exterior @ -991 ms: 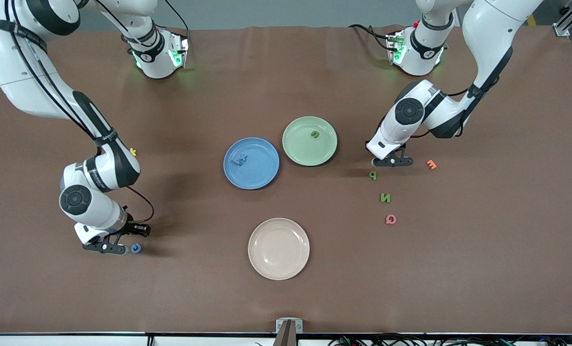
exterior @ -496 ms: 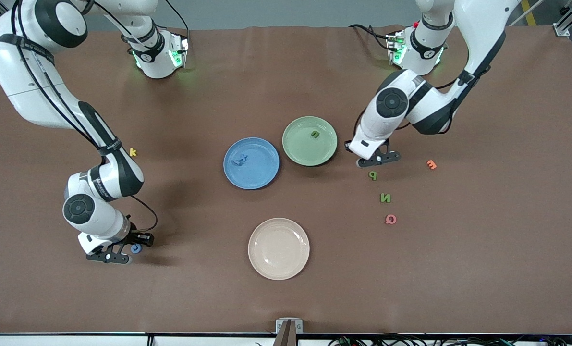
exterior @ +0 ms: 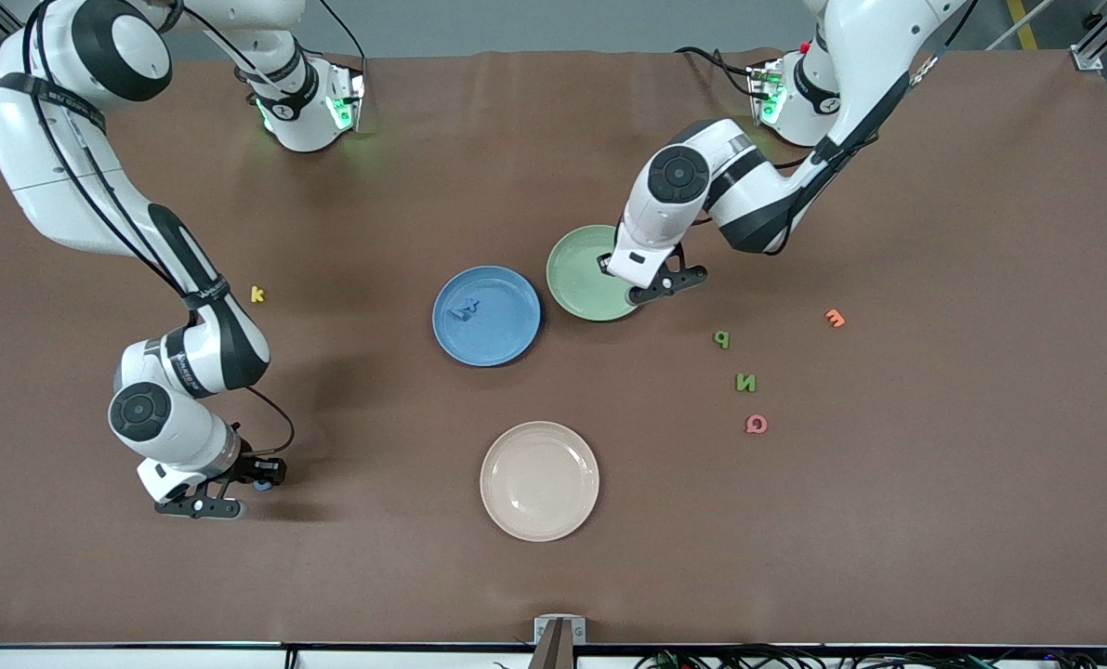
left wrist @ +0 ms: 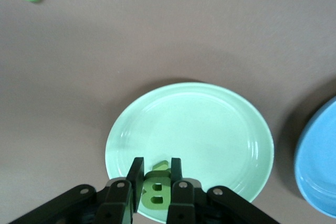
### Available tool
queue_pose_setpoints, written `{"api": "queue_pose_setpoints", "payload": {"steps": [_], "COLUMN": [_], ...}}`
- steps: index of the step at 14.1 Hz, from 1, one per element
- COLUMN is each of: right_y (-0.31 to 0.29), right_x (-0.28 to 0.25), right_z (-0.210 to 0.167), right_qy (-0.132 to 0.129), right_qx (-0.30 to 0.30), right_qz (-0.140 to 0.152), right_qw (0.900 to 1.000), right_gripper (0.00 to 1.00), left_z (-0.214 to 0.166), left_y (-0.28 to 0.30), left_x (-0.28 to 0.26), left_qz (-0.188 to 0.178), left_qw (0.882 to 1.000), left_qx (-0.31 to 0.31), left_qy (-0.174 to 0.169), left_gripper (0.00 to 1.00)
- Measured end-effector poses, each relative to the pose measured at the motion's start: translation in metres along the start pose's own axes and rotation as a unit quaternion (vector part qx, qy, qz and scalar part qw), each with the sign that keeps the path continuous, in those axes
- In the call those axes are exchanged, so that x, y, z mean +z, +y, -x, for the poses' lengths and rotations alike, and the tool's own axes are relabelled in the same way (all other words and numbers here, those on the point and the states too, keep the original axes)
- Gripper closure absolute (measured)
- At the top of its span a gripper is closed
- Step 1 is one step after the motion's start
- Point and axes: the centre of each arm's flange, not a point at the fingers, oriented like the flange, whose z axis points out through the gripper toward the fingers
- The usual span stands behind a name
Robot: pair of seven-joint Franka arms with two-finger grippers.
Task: Sort letters by color into matching plates
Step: 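Reach the right gripper to the blue c while the left gripper releases B, then drop the blue c on the blue plate while the left gripper reaches the green b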
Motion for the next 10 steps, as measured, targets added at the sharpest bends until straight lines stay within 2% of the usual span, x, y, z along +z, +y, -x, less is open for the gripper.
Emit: {"api": "queue_pose_setpoints", "payload": {"steps": [4,6,7,10], "right_y": [-0.001,-0.002,0.000,0.000], "right_x": [0.000,-0.002,-0.004,-0.003], "right_z": [-0.001,-0.002,-0.003,-0.003], "right_qy": [0.000,0.002,0.002,-0.007], "right_qx": [-0.002,-0.002,-0.001,0.016], "right_qz": [0.000,-0.001,0.001,0.004], "right_qw": [1.000,1.000,1.000,1.000], "right_gripper": [0.44,0.61,0.64,0.64], "left_z": [-0.002,-0.003,-0.003,-0.004], "left_y": [-0.002,-0.003,-0.003,0.000], "left_x": [0.029,0.040,0.044,0.049], "left_qz": [-0.025,-0.034,-0.035,-0.026], "left_qw": [1.000,0.999,0.999,1.000], "left_qx": [0.009,0.008,0.006,0.007], "left_qy": [0.000,0.007,0.009,0.010], "left_gripper": [0.76,0.76,0.76,0.76]}}
